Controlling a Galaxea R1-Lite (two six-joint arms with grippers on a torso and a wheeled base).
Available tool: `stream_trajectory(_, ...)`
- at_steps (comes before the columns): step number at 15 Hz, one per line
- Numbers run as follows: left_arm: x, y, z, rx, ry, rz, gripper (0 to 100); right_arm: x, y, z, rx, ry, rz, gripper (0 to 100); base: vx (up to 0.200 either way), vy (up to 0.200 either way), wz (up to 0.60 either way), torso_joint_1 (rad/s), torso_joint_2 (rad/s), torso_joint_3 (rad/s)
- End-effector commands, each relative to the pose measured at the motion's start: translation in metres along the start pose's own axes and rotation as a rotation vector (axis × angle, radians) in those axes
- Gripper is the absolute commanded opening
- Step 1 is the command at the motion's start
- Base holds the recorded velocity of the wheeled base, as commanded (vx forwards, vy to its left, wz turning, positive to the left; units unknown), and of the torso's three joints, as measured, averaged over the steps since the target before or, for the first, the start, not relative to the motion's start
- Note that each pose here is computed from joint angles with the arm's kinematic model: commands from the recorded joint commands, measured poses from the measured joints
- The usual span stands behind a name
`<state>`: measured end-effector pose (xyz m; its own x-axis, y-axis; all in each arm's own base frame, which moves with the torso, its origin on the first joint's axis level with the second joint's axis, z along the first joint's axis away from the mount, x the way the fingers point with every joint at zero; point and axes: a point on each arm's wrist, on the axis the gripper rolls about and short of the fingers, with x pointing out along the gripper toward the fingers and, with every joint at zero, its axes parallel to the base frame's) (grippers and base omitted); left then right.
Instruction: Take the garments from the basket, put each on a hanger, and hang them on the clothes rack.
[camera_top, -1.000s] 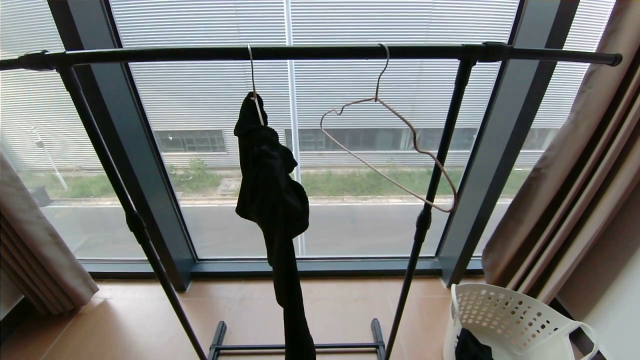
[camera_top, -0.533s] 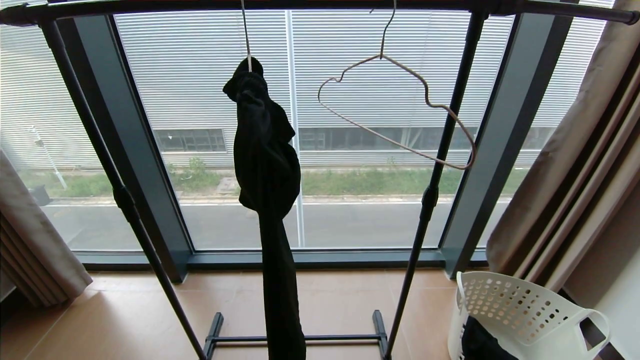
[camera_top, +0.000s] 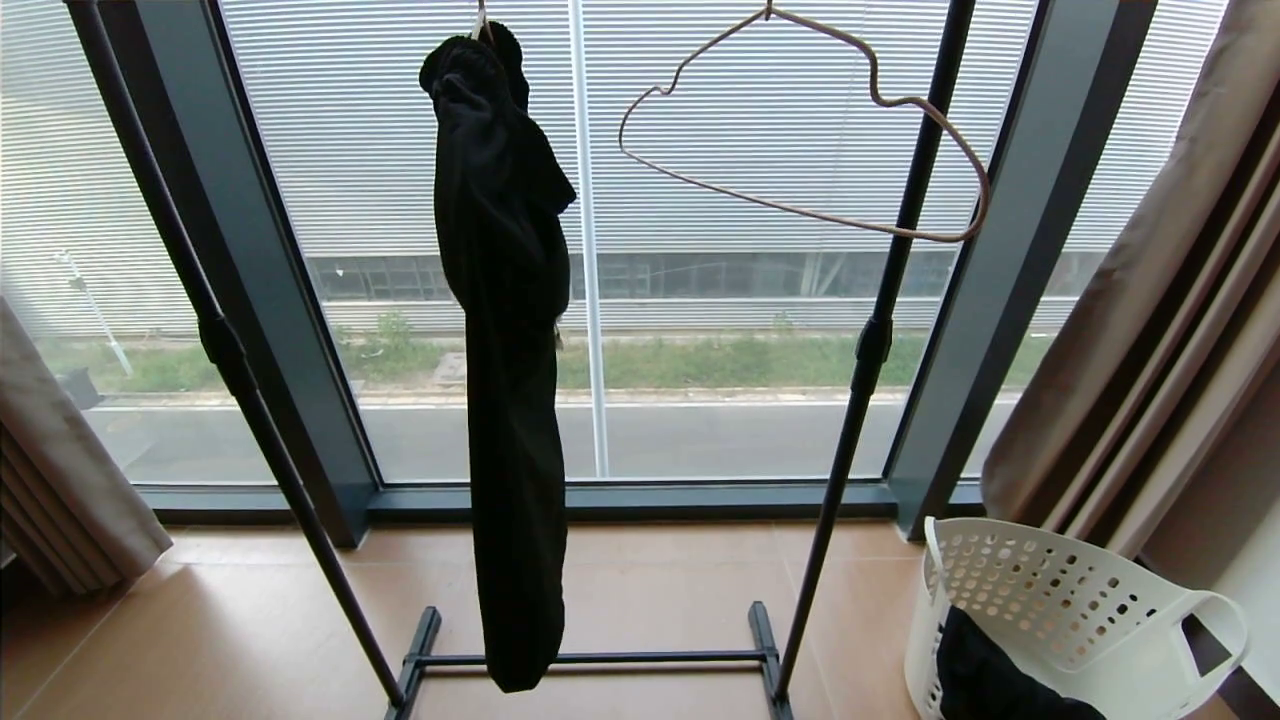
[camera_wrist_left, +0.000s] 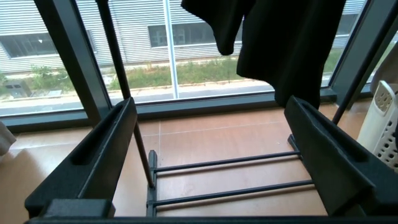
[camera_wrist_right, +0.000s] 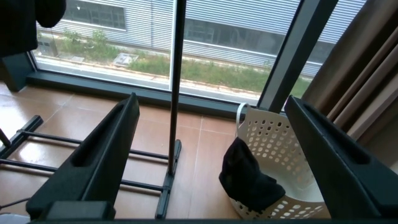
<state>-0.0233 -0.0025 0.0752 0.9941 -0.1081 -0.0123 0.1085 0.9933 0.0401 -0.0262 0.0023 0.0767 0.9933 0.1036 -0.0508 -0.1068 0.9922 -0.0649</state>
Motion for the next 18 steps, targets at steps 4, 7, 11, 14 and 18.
stream_trajectory(4,-0.0001,0.0000,0.0003,0.000,-0.002,0.001,100,0.0001,0.0000,0.0001,0.000,0.001,0.001,100,0.000,0.000,-0.15,-0.004,0.03,0.021)
stream_trajectory(7,0.0000,0.0000,-0.0001,0.000,0.000,0.002,100,0.0001,0.0000,0.0001,0.000,0.001,0.001,100,0.000,0.000,-0.60,0.001,0.00,0.001)
stream_trajectory(11,0.0000,0.0000,-0.0001,-0.002,0.000,0.002,100,0.0001,0.0000,0.0001,0.000,0.001,0.001,100,0.000,0.000,-0.60,0.004,0.00,0.002)
stream_trajectory(14,-0.0001,0.0000,0.0003,-0.001,-0.001,0.003,100,0.0001,0.0000,0.0001,0.000,0.001,0.001,100,0.000,0.000,-0.60,-0.002,0.00,0.004)
stream_trajectory(18,-0.0001,0.0000,0.0003,0.000,-0.001,0.003,100,0.0001,0.0000,0.0001,0.000,0.001,0.001,100,0.000,-0.100,0.00,0.001,0.00,0.000)
